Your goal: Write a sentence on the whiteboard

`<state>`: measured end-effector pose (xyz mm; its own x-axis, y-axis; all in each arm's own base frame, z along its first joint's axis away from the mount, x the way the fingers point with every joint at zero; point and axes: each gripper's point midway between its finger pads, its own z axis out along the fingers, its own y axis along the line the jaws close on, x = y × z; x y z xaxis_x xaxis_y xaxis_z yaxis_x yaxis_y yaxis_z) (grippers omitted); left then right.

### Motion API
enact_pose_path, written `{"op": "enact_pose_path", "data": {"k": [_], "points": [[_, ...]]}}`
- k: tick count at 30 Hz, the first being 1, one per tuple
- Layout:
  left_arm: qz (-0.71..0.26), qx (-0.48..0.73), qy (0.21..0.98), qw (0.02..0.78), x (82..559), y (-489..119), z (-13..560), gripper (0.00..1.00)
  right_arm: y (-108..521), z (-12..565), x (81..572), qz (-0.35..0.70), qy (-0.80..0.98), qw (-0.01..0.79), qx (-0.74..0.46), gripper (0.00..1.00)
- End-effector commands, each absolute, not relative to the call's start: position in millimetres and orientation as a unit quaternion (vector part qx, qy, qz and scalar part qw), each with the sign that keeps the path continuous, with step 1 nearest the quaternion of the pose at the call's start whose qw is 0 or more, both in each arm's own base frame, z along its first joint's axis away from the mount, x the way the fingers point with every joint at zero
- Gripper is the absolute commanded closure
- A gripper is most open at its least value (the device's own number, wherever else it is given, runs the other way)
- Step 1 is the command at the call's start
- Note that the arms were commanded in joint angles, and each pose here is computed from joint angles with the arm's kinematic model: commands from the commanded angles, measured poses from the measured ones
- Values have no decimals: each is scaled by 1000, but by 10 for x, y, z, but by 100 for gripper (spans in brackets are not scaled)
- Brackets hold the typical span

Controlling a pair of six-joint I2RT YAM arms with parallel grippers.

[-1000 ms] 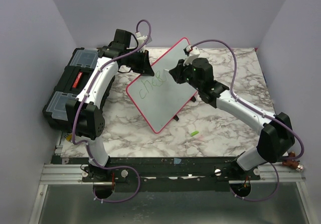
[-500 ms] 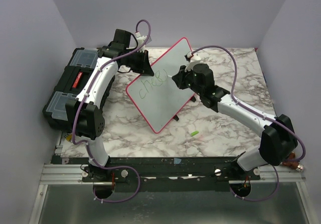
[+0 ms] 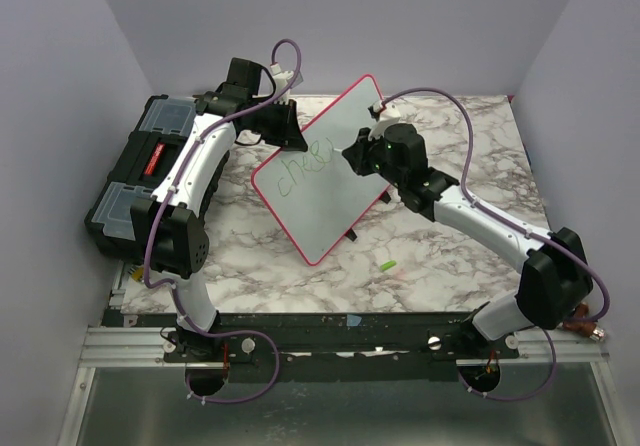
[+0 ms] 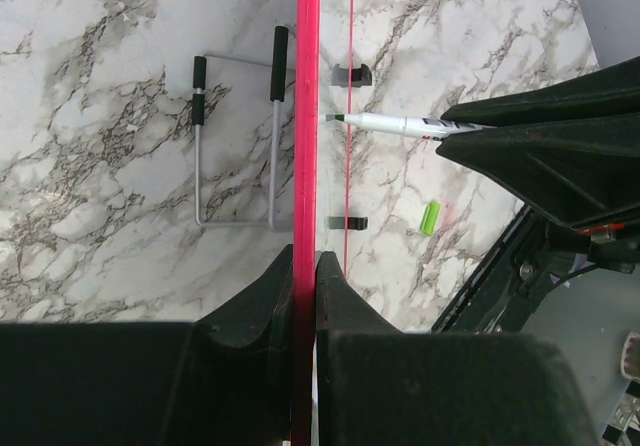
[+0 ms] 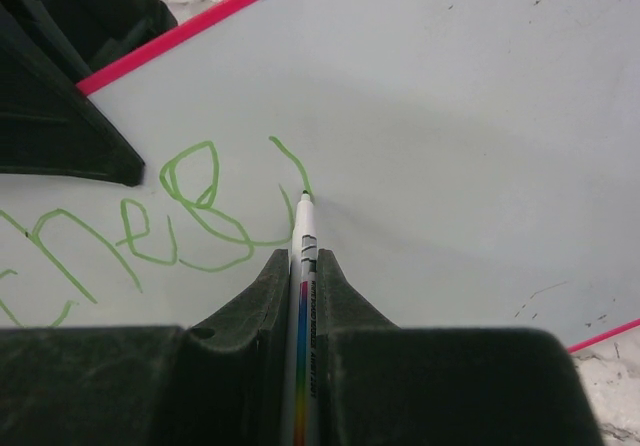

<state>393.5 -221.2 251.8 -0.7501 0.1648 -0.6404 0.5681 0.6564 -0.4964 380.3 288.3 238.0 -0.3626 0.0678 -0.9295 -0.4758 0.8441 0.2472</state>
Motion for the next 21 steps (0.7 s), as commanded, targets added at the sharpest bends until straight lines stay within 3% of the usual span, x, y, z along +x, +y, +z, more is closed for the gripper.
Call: {"op": "enact_pose_path", "data": {"k": [1, 21], "points": [[-300, 245, 853, 349, 4149, -2110, 2654, 100, 2972, 2507, 3875, 258, 784, 550, -125, 99], [-300, 245, 854, 347, 4163, -2111, 2636, 100, 2966, 2693, 4144, 223, 783, 571, -102, 99]]}}
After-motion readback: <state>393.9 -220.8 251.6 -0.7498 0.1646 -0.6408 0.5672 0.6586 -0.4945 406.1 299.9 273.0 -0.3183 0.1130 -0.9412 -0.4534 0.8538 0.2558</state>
